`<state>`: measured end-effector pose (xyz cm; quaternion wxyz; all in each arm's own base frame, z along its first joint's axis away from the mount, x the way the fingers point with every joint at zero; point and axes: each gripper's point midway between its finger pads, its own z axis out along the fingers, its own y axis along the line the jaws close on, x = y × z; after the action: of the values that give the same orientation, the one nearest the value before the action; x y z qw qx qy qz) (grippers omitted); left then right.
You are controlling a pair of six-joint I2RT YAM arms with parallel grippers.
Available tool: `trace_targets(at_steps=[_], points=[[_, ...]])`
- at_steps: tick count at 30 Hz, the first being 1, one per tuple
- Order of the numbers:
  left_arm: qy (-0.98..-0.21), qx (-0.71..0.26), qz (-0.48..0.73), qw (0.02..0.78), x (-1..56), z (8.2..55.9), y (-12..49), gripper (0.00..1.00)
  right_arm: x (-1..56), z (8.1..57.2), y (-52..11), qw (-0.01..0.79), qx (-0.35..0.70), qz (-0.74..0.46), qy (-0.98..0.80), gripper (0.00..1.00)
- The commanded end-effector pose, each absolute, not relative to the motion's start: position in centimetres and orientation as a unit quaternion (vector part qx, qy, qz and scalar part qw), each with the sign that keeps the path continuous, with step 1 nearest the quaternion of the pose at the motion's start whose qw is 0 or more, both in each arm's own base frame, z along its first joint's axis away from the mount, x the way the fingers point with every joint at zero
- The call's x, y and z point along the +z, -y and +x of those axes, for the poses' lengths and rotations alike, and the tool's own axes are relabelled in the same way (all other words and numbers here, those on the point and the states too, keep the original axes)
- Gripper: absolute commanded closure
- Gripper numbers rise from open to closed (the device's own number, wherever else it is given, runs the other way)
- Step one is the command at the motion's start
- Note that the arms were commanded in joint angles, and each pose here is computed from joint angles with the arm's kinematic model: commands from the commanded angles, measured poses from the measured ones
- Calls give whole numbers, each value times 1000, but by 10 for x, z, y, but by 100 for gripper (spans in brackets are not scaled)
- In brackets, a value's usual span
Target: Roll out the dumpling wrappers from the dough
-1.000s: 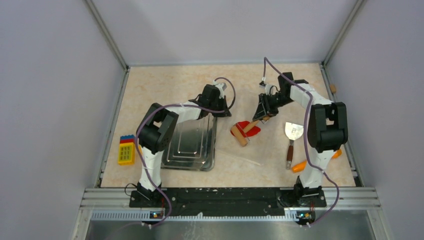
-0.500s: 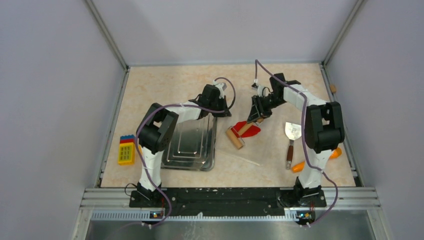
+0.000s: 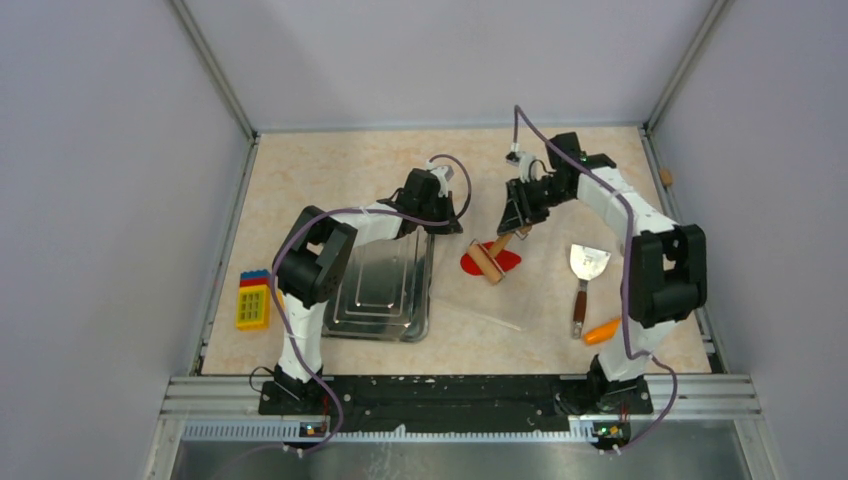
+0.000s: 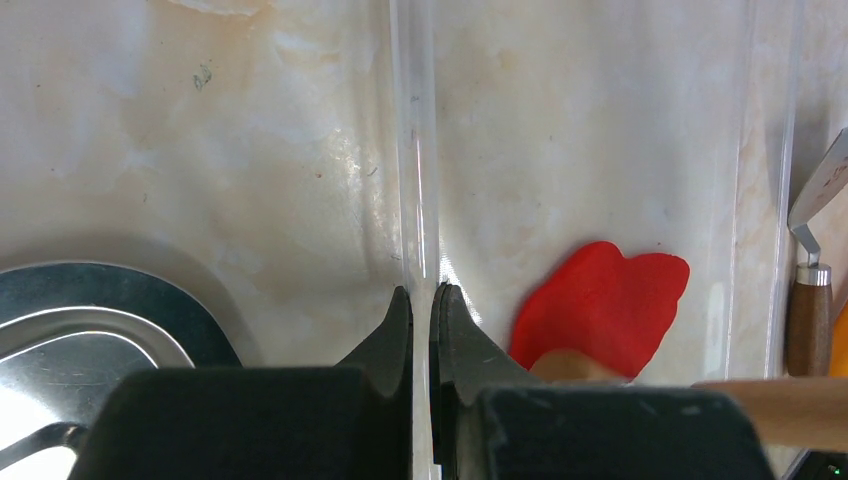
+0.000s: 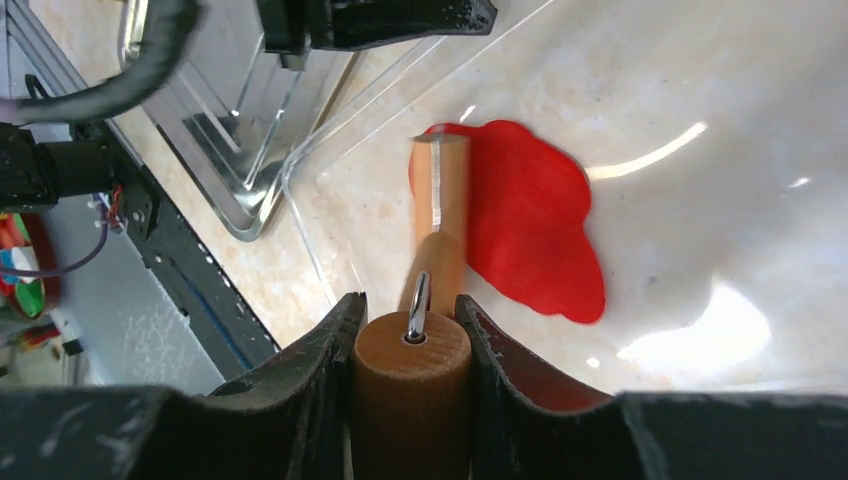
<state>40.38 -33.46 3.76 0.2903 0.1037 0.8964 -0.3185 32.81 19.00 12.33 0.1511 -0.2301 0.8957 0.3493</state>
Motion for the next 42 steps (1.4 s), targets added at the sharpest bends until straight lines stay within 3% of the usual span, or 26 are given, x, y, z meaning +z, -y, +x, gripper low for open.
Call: trace_targets(at_steps=[1,6,13,19,29,42], points=[[-927,-262,119,240,-12,384,315,100,187,342,-166,256,339,-211,-881,100],[-926,-274,122,230,-13,380,318,100,211,363,-117,329,338,-42,-881,100],[-926,-278,125,224,-14,378,319,100,179,372,-114,252,424,77,-866,100],[-926,-280,121,221,-14,380,319,100,160,374,-116,221,439,98,-865,100],[-932,-275,88,218,-14,384,316,100,65,344,-72,151,245,125,-949,100],[-932,-283,66,219,-11,390,311,100,24,321,-102,95,197,63,-974,100]])
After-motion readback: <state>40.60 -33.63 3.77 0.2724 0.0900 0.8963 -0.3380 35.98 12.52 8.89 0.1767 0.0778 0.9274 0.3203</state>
